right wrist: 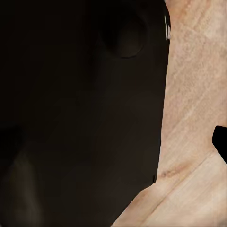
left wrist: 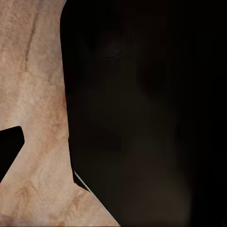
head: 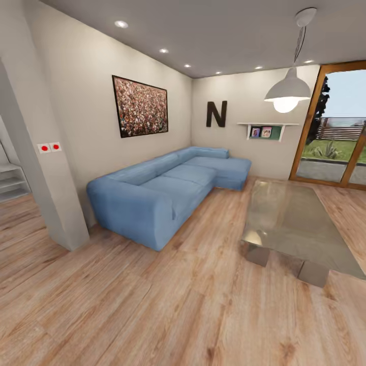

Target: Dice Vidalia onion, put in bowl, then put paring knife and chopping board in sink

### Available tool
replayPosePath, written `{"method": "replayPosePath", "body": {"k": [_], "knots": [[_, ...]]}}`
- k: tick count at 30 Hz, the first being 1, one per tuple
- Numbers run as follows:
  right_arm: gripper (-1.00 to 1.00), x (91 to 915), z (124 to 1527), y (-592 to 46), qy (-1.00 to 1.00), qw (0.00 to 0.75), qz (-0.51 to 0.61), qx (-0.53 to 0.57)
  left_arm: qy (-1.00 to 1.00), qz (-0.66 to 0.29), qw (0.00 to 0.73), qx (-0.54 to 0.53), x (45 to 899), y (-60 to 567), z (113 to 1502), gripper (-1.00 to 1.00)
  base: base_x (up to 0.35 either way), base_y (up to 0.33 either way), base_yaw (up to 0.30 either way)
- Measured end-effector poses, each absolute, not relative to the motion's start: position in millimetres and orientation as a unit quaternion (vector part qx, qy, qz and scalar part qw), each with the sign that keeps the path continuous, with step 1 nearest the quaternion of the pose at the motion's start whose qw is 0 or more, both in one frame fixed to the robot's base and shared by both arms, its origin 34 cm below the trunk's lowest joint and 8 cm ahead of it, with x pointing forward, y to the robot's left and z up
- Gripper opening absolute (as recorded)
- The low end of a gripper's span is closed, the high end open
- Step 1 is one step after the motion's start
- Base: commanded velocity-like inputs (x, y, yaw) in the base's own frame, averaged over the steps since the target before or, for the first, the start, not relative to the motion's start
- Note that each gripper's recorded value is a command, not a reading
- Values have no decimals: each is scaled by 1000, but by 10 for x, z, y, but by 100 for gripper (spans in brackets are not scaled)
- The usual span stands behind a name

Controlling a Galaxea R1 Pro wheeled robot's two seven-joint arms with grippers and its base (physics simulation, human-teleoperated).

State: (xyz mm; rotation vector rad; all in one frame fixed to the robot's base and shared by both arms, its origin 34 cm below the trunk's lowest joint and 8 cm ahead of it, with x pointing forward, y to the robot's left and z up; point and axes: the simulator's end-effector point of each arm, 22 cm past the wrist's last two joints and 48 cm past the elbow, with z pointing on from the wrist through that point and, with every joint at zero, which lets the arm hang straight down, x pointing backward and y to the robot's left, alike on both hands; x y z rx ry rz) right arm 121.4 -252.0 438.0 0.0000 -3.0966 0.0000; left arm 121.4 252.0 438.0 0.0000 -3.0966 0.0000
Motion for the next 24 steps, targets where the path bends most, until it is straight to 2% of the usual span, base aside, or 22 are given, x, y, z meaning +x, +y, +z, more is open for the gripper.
{"method": "replayPosePath", "body": {"k": [10, 24], "knots": [[100, 1337, 4385, -2137, -1000, 11, -24, 2, -1000, 5, 28, 4, 1107, 2465, 4386, 100, 0, 0, 0], [100, 1560, 4388, -2089, -1000, -13, -26, -4, -1000, -7, -9, 3, 1477, 2603, 4379, 100, 0, 0, 0]]}}
